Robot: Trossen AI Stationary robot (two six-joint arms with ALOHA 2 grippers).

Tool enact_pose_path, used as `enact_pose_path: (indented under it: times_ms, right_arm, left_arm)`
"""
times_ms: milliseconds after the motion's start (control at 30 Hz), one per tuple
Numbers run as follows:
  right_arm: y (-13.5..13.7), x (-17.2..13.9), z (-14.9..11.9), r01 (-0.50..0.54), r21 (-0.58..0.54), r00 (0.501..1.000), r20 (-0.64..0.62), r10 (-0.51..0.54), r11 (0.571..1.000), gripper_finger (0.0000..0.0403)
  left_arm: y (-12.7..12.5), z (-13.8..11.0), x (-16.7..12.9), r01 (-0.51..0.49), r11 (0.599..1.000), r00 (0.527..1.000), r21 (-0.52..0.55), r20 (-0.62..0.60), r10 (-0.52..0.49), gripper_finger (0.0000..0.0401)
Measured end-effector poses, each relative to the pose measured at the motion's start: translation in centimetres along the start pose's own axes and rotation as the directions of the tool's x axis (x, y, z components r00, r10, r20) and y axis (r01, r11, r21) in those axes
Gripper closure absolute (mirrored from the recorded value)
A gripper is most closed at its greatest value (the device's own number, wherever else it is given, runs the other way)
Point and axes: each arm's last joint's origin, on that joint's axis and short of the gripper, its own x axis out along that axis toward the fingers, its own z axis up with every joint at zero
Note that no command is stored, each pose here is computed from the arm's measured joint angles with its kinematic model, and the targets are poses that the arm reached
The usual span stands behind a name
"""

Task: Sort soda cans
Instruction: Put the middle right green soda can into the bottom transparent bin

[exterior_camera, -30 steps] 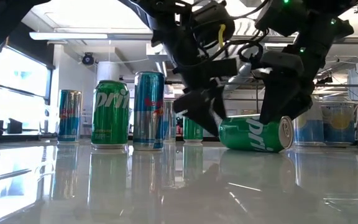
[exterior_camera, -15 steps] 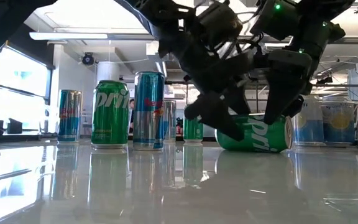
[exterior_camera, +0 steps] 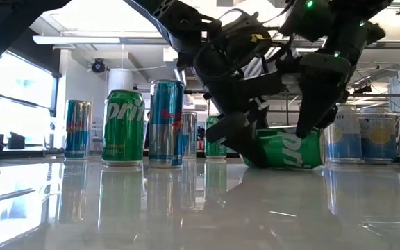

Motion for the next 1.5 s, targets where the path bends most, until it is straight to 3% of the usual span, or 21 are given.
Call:
enact_pose_path:
  times_ms: [233,500,733,867,1067,1300,1500]
  right_arm:
    - [1.4,-4.1,-1.5,0.078,0.005,0.986,0.144,-0.078,0.997,0.0086]
    - [3.9,-7.8,-5.0,0.159,-0.019,0.925,0.353,-0.142,0.987,0.0085]
    - [5.2,-9.1,-7.7,0.258,-0.014,0.824,0.526,-0.212,0.966,0.0085]
    - [5.7,-10.0,-8.2,0.245,-0.012,0.811,0.550,-0.198,0.969,0.0085]
    - [7.3,-13.0,-7.3,0.241,-0.058,0.788,0.595,-0.160,0.969,0.0085]
    - [7.4,-14.6,-6.8,0.350,-0.121,0.738,0.646,-0.194,0.929,0.0085]
    - [7.0,-14.2,-5.7,0.399,-0.193,0.765,0.610,-0.210,0.896,0.0085]
  left_arm:
    - [0.2,-0.1,0.0,0.047,0.991,0.998,-0.124,0.036,-0.043,0.0100]
    - [1.9,-0.6,0.3,0.172,0.949,0.971,-0.265,0.208,-0.117,0.0100]
    - [2.4,0.4,0.2,0.189,0.940,0.940,-0.284,0.329,-0.090,0.0100]
    - [2.0,1.0,-0.1,0.256,0.927,0.916,-0.274,0.377,-0.141,0.0100]
    - [2.9,2.0,-2.4,0.218,0.934,0.855,-0.284,0.516,-0.043,0.0100]
    - [4.1,-1.3,-4.3,0.179,0.894,0.801,-0.411,0.589,0.110,0.0097]
    - [3.4,-2.7,-6.4,0.206,0.883,0.741,-0.423,0.656,0.141,0.0087]
